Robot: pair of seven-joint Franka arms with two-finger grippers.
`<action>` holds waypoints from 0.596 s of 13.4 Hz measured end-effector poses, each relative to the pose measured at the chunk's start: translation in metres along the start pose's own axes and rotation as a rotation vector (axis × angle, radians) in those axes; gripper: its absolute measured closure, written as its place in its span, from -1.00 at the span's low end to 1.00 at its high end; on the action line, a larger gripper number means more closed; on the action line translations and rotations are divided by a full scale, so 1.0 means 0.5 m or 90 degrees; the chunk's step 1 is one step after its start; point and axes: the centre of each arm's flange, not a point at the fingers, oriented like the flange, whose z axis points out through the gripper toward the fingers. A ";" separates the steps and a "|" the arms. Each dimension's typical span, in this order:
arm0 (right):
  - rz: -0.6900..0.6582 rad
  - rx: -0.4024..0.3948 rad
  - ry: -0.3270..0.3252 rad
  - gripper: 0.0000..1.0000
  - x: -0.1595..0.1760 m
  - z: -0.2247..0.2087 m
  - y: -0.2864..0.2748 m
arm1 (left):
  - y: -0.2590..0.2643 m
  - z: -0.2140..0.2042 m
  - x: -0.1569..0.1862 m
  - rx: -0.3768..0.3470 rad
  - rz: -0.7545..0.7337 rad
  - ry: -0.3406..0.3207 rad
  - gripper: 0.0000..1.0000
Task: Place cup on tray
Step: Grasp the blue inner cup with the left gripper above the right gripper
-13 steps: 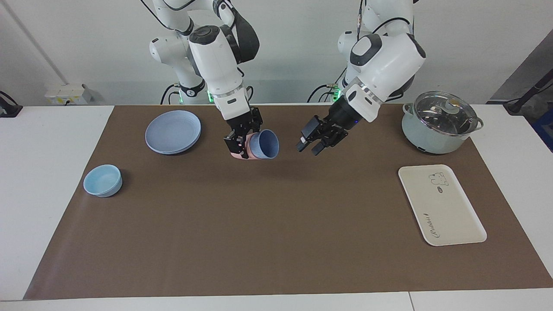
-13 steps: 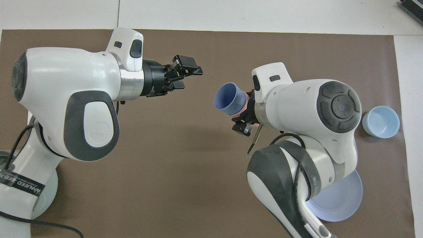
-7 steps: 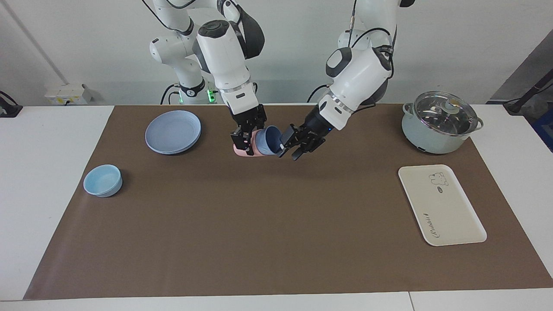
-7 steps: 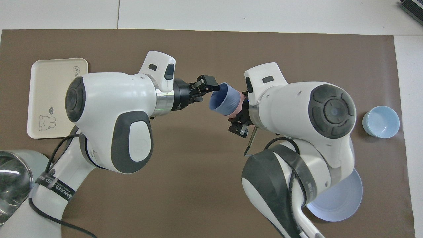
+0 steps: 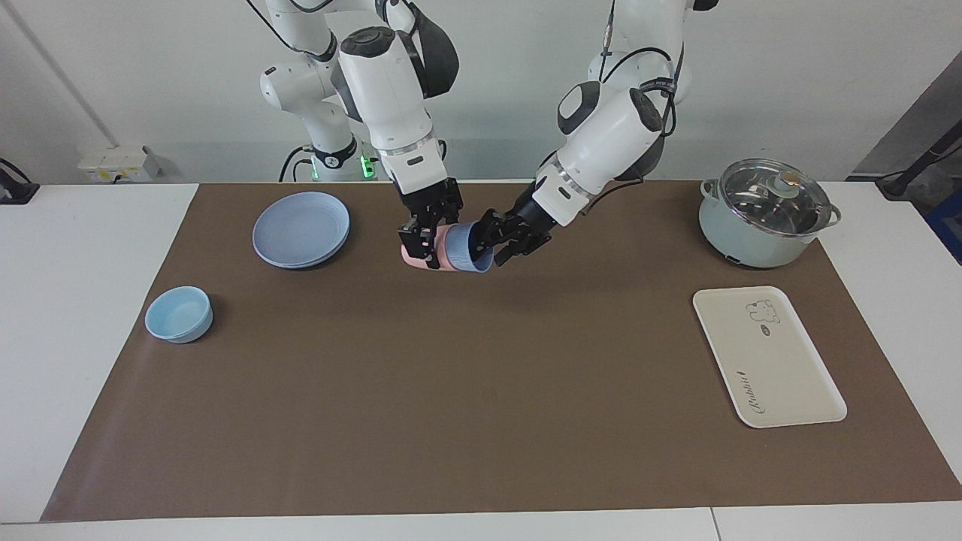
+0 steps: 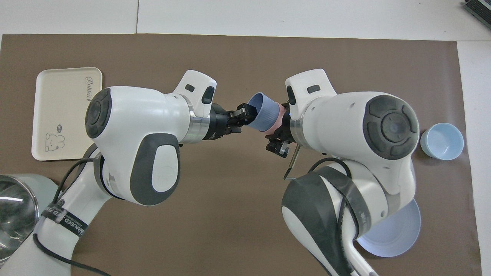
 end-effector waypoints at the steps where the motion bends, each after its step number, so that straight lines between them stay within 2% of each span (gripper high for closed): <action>1: -0.001 0.000 0.000 -0.66 0.001 0.000 -0.001 | 0.008 -0.006 -0.001 -0.001 0.003 -0.005 -0.06; 4: -0.002 0.001 0.000 -0.66 0.002 0.001 -0.003 | 0.029 -0.024 0.000 -0.012 0.010 -0.003 0.70; 5: -0.001 -0.001 0.002 -0.66 0.002 -0.002 -0.001 | 0.031 -0.030 0.004 -0.014 0.010 0.000 0.81; 8: -0.001 -0.005 0.007 -0.66 0.006 -0.012 0.003 | 0.038 -0.041 0.009 -0.018 0.011 0.002 0.81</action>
